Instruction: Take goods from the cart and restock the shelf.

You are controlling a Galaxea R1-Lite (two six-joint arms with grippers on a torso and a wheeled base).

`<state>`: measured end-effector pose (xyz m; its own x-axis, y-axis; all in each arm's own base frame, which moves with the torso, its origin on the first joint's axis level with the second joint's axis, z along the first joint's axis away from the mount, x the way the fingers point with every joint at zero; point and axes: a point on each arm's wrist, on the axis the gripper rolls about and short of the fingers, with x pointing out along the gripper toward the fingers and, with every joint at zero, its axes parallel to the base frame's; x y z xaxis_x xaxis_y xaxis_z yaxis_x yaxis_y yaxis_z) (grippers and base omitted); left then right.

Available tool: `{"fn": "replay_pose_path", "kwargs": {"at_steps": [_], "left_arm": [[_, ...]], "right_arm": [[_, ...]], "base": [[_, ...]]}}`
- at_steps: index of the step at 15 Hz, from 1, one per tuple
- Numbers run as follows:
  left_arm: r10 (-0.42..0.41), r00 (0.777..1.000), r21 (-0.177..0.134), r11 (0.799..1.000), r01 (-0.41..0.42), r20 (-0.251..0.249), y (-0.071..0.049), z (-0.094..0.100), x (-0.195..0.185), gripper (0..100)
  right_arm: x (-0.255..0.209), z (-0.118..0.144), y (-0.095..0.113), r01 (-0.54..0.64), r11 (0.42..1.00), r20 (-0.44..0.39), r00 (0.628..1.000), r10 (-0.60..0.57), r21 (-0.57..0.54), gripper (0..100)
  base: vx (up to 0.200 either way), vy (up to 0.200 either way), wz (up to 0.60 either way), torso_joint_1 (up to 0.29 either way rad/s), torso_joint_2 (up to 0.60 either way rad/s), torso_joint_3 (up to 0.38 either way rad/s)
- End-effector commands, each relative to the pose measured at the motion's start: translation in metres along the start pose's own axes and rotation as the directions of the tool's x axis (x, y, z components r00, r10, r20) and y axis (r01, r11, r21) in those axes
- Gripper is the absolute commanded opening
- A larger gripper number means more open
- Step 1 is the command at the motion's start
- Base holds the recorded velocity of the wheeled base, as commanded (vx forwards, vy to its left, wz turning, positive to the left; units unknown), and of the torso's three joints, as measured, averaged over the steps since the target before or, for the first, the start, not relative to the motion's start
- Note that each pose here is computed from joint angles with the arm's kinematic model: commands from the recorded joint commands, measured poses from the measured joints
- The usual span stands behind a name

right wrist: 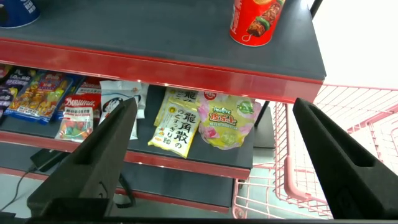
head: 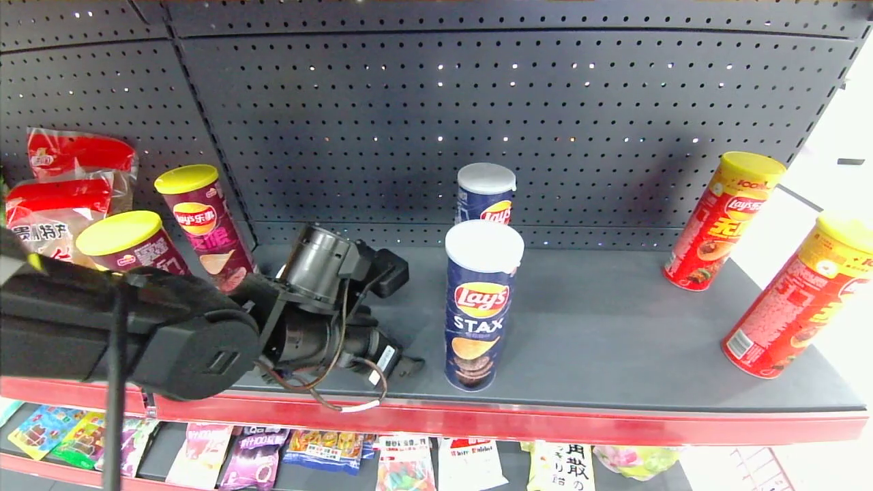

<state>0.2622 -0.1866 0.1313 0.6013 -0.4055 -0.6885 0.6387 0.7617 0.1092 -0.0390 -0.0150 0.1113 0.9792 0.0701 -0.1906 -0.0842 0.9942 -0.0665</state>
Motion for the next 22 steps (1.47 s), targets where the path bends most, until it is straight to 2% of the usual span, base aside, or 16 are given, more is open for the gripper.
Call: {"fn": "replay_pose_path", "kwargs": {"at_steps": [1, 2, 3, 5, 6, 7, 9, 11, 12, 14, 15, 17, 18, 20, 21, 22], "left_arm": [[0.033, 0.999, -0.021, 0.999, -0.032, 0.038, 0.007, -0.015, -0.044, 100], [0.093, 0.993, -0.03, 0.995, -0.091, 0.067, 0.009, -0.024, -0.074, 100], [0.152, 0.986, -0.039, 0.988, -0.149, 0.067, 0.008, -0.034, -0.101, 100], [0.2, 0.978, -0.058, 0.979, -0.197, 0.056, 0.007, -0.052, -0.141, 100], [0.243, 0.969, -0.087, 0.967, -0.239, 0.045, 0.005, -0.073, -0.175, 100], [0.288, 0.957, -0.092, 0.954, -0.285, 0.02, 0.001, -0.101, -0.209, 100], [0.295, 0.956, -0.088, 0.952, -0.292, 0.013, -0.005, -0.134, -0.238, 100], [0.353, 0.935, -0.109, 0.931, -0.347, 0.035, -0.01, -0.168, -0.264, 100], [0.409, 0.912, -0.147, 0.905, -0.398, 0.046, -0.011, -0.179, -0.274, 100], [0.535, 0.844, -0.247, 0.823, -0.511, 0.039, -0.016, -0.19, -0.285, 100], [0.612, 0.79, -0.317, 0.755, -0.573, 0.029, -0.022, -0.198, -0.29, 100], [0.669, 0.743, -0.383, 0.688, -0.616, 0.007, -0.034, -0.214, -0.292, 100], [0.678, 0.735, -0.427, 0.666, -0.612, 0.005, -0.044, -0.232, -0.29, 100], [0.664, 0.739, -0.451, 0.696, -0.559, 0.11, -0.057, -0.259, -0.285, 100], [0.646, 0.751, -0.461, 0.713, -0.529, 0.137, -0.06, -0.266, -0.283, 100], [0.646, 0.745, -0.55, 0.688, -0.474, 0.167, -0.058, -0.261, -0.284, 100]], "right_arm": [[0.002, -0.004, 0.0, -0.01, 1.0, -0.017, 1.0, 0.01, -0.006, 100], [0.003, -0.009, 0.001, -0.04, 0.999, -0.019, 0.999, 0.04, -0.012, 100], [0.002, -0.011, 0.001, -0.064, 0.998, -0.009, 0.998, 0.064, -0.011, 100], [0.002, -0.013, 0.001, -0.075, 0.997, -0.001, 0.997, 0.075, -0.011, 100], [0.001, -0.016, 0.001, -0.085, 0.996, 0.017, 0.996, 0.085, -0.011, 100], [0.0, -0.018, 0.0, -0.109, 0.994, 0.024, 0.994, 0.109, -0.013, 100], [0.001, -0.018, 0.001, -0.109, 0.994, 0.026, 0.994, 0.109, -0.005, 100], [0.002, -0.02, 0.001, -0.109, 0.994, 0.02, 0.994, 0.109, 0.0, 100], [0.002, -0.02, 0.001, -0.109, 0.994, 0.02, 0.994, 0.109, 0.002, 100], [0.002, -0.02, 0.001, -0.104, 0.994, 0.02, 0.994, 0.103, 0.033, 100], [0.002, -0.02, 0.001, -0.112, 0.992, 0.021, 0.994, 0.111, 0.054, 100], [0.002, -0.02, 0.001, -0.107, 0.992, 0.023, 0.994, 0.106, 0.073, 100], [0.002, -0.02, 0.001, -0.095, 0.992, 0.022, 0.995, 0.094, 0.079, 100], [0.0, -0.017, -0.001, -0.029, 0.996, 0.034, 0.999, 0.026, 0.082, 100], [-0.001, -0.014, -0.002, -0.019, 0.996, 0.047, 0.999, 0.015, 0.084, 100], [-0.007, -0.003, -0.004, -0.002, 0.996, 0.07, 0.998, -0.004, 0.091, 100]], "base": [[0.0, 0.0, 0.0, 0.0, 0.0, 0.0], [0.0, 0.0, 0.0, 0.0, 0.0, 0.0], [0.0, 0.0, 0.0, 0.0, 0.0, 0.0], [0.0, 0.0, 0.0, 0.0, 0.0, 0.0], [0.0, 0.0, 0.0, 0.0, 0.0, 0.0], [0.0, 0.0, 0.0, 0.0, 0.0, 0.0], [0.0, 0.0, 0.0, 0.0, 0.0, 0.0], [0.0, 0.0, 0.0, 0.0, 0.0, 0.0], [0.0, 0.0, 0.0, 0.0, 0.0, 0.0], [0.0, 0.0, 0.0, 0.0, 0.0, 0.0], [0.0, 0.0, 0.0, 0.0, 0.0, 0.0], [0.0, 0.0, 0.0, 0.0, 0.0, 0.0], [0.0, 0.0, 0.0, 0.0, 0.0, 0.0], [0.0, 0.0, 0.0, 0.0, 0.0, 0.0], [0.0, 0.0, 0.0, 0.0, 0.0, 0.0], [0.0, 0.0, 0.0, 0.0, 0.0, 0.0]]}}
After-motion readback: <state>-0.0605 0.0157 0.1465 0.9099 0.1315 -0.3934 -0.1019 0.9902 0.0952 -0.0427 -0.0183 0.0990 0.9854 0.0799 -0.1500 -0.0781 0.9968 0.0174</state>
